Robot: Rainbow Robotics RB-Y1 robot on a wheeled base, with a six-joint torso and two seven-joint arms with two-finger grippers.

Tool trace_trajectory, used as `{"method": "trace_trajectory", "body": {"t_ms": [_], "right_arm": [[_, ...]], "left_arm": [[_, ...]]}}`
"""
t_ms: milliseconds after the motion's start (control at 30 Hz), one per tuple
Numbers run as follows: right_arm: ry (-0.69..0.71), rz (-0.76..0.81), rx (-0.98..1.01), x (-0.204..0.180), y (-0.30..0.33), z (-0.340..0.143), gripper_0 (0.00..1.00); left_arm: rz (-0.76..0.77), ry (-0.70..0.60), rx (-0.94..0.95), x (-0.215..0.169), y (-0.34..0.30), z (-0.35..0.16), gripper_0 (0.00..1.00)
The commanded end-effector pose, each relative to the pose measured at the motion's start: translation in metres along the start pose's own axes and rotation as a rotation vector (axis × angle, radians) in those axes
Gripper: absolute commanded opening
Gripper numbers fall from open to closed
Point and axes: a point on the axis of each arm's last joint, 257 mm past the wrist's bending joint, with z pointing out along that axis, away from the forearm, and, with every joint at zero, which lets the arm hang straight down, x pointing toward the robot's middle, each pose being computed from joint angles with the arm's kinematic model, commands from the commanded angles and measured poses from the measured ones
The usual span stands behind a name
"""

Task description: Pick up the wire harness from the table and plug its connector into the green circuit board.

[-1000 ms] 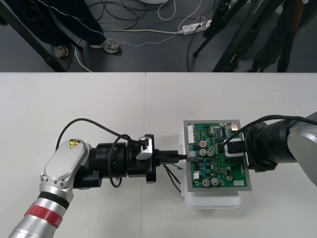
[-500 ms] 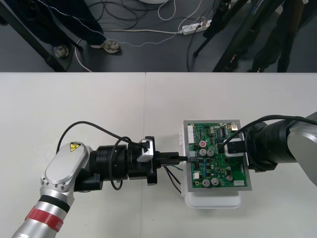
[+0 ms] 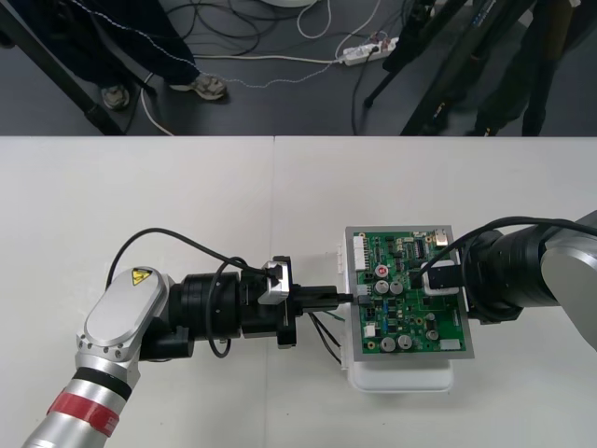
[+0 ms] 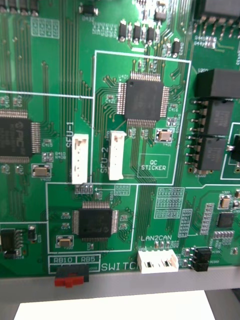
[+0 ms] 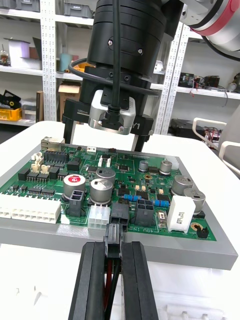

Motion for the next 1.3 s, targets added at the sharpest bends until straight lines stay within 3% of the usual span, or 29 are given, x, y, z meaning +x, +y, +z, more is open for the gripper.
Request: {"method": "trace_trajectory", "body": {"t_ms": [33,1300], "right_arm": [[-0.040,-0.027,0.007,-0.019,0.002,-0.004,1.00],[-0.029,-0.010,0.013,-0.017,0.000,-0.004,1.00]], "left_arm": [[-0.057,-0.031,-0.037,-0.013,0.006,0.007,0.00],[-0.053,-0.025,-0.016,-0.011,-0.004,0.020,0.00]]}}
